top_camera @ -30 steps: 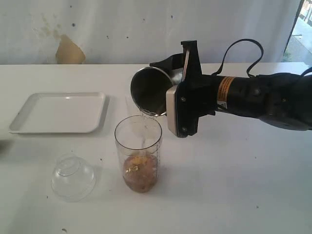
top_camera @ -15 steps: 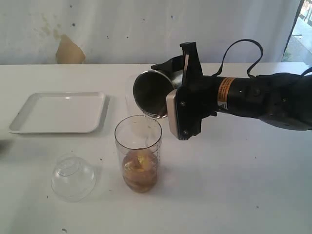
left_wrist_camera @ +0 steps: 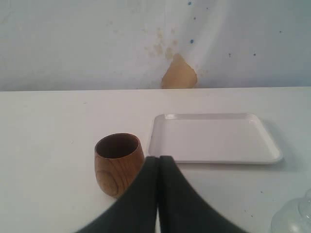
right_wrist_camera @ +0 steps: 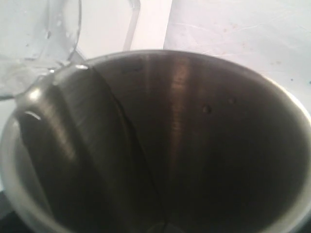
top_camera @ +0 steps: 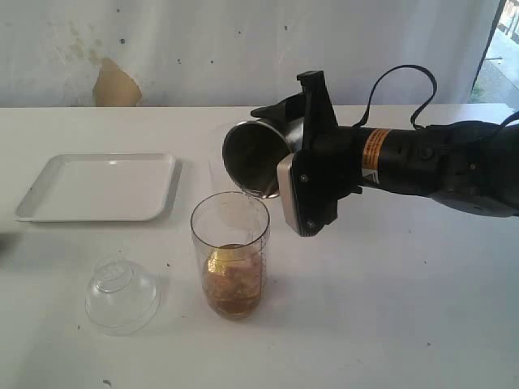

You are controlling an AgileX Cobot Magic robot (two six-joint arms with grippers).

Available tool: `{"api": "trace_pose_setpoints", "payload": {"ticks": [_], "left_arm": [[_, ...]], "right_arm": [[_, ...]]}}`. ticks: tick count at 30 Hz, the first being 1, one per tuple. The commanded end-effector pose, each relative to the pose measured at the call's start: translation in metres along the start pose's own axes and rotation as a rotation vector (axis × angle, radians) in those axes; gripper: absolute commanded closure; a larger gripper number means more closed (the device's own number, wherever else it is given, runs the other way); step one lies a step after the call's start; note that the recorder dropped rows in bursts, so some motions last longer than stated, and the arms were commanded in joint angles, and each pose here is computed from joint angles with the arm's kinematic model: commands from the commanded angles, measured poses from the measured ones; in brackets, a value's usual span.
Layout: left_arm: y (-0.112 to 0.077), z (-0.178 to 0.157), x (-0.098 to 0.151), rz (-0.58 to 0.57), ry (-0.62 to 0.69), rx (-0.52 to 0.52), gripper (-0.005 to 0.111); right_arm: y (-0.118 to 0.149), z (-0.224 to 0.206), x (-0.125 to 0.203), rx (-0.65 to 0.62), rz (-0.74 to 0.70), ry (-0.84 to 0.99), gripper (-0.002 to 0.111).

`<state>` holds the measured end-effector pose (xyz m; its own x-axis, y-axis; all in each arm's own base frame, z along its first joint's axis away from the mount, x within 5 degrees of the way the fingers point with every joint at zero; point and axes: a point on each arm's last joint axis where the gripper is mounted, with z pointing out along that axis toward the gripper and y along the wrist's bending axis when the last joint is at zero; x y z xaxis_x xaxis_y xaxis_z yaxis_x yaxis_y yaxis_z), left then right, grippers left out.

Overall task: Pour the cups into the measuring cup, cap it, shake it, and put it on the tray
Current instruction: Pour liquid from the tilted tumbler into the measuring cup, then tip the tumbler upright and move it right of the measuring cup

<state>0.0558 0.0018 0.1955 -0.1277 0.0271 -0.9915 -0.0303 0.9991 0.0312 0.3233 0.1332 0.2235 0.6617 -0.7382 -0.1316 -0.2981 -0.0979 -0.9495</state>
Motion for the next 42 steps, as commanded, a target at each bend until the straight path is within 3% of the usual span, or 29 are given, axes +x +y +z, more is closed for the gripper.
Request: {"api": "trace_pose_setpoints", "payload": {"ticks": [1,9,17,19,21,22,24,26,31,33,42], "left_arm": [[0.000,0.000,0.001,-0.003,-0.011,0.001,0.107],[0.000,0.000,0.001,-0.003,-0.011,0.001,0.107],[0.000,0.000,0.001,-0.003,-0.011,0.001,0.107],[0.000,0.000,0.001,-0.003,-0.011,0.001,0.107],[0.000,0.000,0.001,-0.003,-0.011,0.001,0.107],[0.000,0.000,0.001,-0.003,-0.011,0.001,0.107],[0.000,0.000,0.001,-0.003,-0.011,0.001,0.107],[0.000,0.000,0.001,-0.003,-0.011,0.001,0.107],[0.000,0.000,0.001,-0.003,-0.011,0.001,0.107],[0.000,0.000,0.001,-0.003,-0.011,0.001,0.107],[0.000,0.000,0.001,-0.003,-0.011,0.001,0.107]], "right_arm": [[-0.008,-0.002,-0.002,0.032,-0.022,-0.006,0.108],[-0.008,-0.002,-0.002,0.031,0.051,-0.007,0.108],[-0.010,-0.001,-0.002,0.045,0.332,-0.025,0.108],[-0.012,-0.001,-0.002,0.069,0.464,-0.032,0.108],[-0.017,-0.002,0.000,0.122,0.693,-0.035,0.108],[-0.019,-0.002,0.003,0.161,0.909,-0.030,0.108],[-0.018,-0.003,0.008,0.177,1.120,-0.001,0.108],[-0.015,-0.004,0.013,0.190,1.184,0.044,0.108],[-0.010,-0.019,0.046,0.427,1.483,0.090,0.108],[-0.001,-0.018,0.058,0.450,1.571,0.076,0.108],[0.054,0.003,0.083,0.367,1.607,0.190,0.108]]}}
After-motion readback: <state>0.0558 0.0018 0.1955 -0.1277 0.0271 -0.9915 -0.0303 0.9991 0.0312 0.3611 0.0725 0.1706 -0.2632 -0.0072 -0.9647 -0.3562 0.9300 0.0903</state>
